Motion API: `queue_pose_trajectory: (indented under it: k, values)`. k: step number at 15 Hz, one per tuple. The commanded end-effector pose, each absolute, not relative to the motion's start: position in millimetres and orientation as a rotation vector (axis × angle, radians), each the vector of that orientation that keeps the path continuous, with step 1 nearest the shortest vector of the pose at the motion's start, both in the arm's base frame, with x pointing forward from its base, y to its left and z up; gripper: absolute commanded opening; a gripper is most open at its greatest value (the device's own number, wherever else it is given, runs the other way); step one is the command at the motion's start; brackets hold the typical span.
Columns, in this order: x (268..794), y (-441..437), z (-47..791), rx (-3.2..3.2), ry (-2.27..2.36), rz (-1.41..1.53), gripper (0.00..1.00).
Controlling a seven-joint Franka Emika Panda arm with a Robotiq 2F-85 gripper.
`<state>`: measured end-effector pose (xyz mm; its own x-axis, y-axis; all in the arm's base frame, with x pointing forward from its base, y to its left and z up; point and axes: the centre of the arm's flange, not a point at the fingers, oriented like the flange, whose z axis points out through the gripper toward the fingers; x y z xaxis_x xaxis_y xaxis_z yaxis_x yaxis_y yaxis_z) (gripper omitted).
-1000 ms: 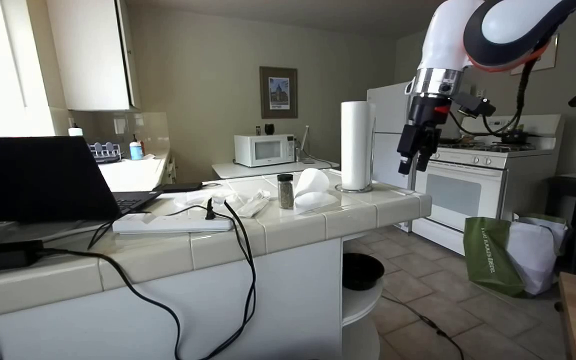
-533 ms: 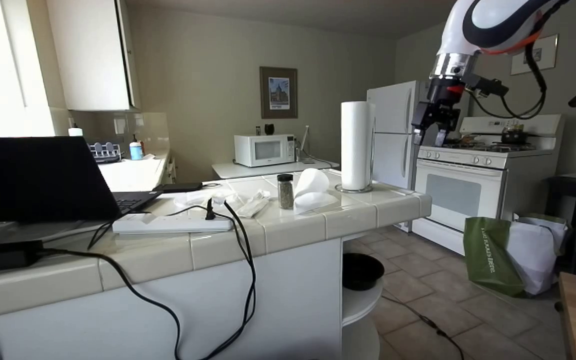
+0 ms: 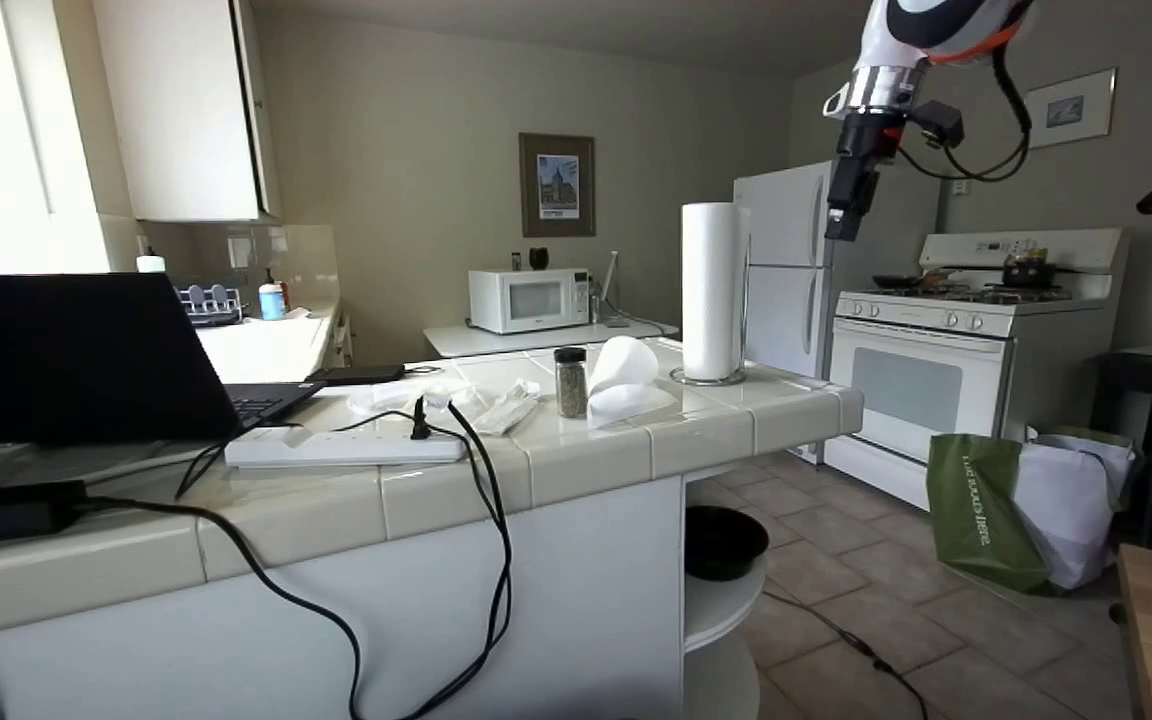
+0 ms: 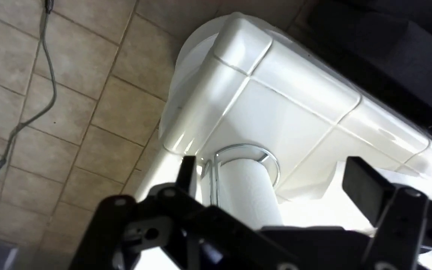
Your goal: Move the paper towels
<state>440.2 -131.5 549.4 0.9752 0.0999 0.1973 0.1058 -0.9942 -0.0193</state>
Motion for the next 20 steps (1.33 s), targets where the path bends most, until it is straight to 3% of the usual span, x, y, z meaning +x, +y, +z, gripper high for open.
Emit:
queue_pose_trajectory:
  k: [1,6,16,20]
  values:
    - [485.4,-169.2,552.4,-3.050,-0.458,-0.230,1.00]
    - [490.5,-197.3,547.4,-2.951,-0.864,-0.285,1.00]
    - [486.6,-190.7,547.8,-2.980,-0.839,-0.303,1.00]
    - [502.5,-196.2,547.2,-2.890,-0.962,-0.478,1.00]
